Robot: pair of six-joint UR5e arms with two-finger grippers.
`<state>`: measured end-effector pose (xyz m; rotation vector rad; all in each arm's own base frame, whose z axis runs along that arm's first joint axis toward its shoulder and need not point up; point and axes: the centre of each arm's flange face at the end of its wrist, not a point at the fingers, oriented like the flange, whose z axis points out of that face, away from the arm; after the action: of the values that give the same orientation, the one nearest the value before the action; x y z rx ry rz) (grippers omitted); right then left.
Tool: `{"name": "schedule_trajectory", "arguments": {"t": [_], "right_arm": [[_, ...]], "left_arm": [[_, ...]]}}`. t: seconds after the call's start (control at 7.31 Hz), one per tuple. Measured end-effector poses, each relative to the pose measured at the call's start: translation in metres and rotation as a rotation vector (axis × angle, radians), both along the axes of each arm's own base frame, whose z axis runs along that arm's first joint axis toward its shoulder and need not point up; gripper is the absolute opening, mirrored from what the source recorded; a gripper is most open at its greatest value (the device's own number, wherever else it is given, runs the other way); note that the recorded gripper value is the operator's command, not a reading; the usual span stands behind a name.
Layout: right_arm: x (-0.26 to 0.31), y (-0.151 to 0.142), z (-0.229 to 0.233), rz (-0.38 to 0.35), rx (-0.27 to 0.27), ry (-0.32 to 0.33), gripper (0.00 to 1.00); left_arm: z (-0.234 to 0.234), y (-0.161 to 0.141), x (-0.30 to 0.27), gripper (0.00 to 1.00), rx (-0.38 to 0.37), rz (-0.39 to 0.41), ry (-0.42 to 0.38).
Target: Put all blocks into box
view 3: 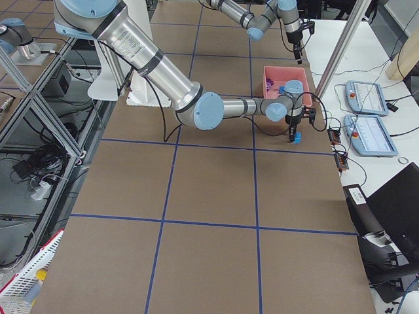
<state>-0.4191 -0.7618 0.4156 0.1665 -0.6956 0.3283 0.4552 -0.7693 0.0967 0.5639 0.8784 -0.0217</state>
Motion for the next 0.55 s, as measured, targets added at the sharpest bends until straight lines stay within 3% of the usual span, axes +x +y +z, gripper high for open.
{"name": "schedule_trajectory", "arguments": {"t": [0.27,0.55], "right_arm": [[0.002,-0.006,-0.013,0.012,0.017,0.000,0.00],[0.013,-0.025,-0.063,0.044,0.049,-0.033,0.00]], "left_arm": [[-0.014,0.001,-0.027,1.00,0.017,0.016,0.045],[0.039,0.017,-0.079,1.00,0.011,0.081,0.091]]}}
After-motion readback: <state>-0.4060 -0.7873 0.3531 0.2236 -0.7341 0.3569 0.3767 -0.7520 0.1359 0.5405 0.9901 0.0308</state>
